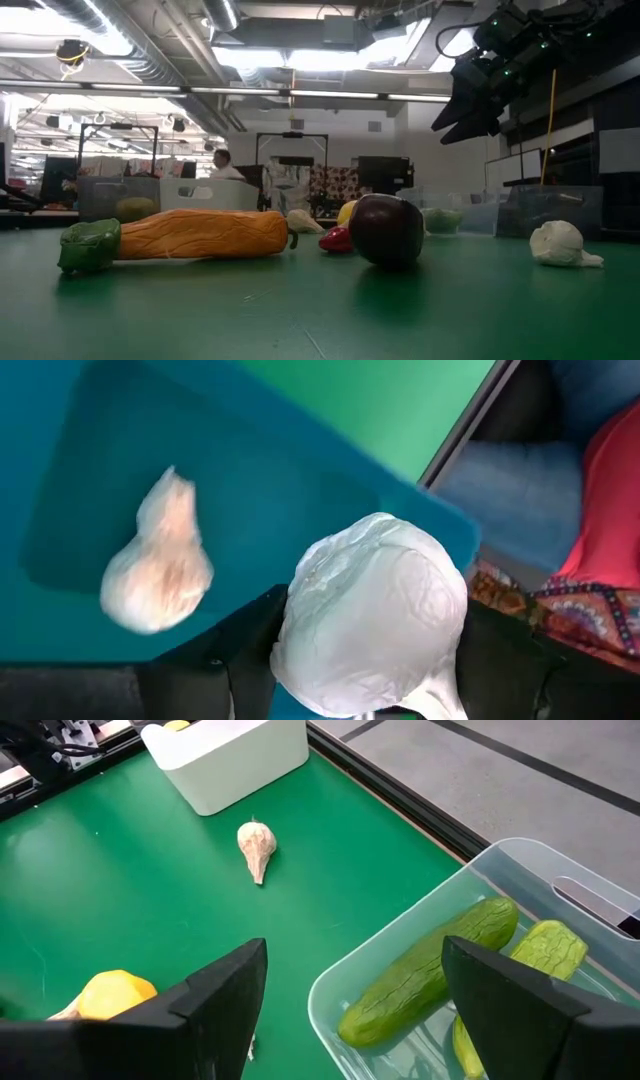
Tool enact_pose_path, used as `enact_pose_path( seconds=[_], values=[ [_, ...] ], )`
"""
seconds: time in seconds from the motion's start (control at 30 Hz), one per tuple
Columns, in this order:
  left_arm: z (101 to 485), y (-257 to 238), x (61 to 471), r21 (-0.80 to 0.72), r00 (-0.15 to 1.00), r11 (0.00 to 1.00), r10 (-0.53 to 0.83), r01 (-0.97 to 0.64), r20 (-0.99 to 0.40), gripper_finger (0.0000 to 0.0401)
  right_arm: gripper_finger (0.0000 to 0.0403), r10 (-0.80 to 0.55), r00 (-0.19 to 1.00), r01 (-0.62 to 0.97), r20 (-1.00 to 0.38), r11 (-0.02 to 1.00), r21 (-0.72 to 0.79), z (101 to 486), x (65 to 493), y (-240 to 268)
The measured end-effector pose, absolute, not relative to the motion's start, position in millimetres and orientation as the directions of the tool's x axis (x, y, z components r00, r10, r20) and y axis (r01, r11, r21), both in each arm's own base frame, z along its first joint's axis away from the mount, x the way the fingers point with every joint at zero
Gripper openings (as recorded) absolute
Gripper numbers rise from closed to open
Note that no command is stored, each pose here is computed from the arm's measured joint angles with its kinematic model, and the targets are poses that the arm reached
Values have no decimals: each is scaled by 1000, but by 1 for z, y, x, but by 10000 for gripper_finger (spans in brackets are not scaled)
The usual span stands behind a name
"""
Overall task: Sort produce into baskets
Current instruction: Put the garlic into the blue bin
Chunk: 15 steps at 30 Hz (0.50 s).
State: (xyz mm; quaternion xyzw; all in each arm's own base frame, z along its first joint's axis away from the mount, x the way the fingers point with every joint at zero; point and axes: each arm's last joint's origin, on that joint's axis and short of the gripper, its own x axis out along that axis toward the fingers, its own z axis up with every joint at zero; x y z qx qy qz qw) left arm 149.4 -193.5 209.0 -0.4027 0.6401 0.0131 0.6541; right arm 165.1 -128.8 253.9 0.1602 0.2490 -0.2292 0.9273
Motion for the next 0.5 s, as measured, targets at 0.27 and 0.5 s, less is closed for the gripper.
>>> enact_pose_path(
  seconds=[0.27,0.5],
  values=[
    [205,-188,144,-436,116,705,-455,-559,-883,238,301,-346,771,505,-535,843,183,254,165,-129],
    [201,-179,140,-335,128,739,-323,-585,-938,238,301,-346,771,505,-535,844,183,254,165,-129]
  ],
)
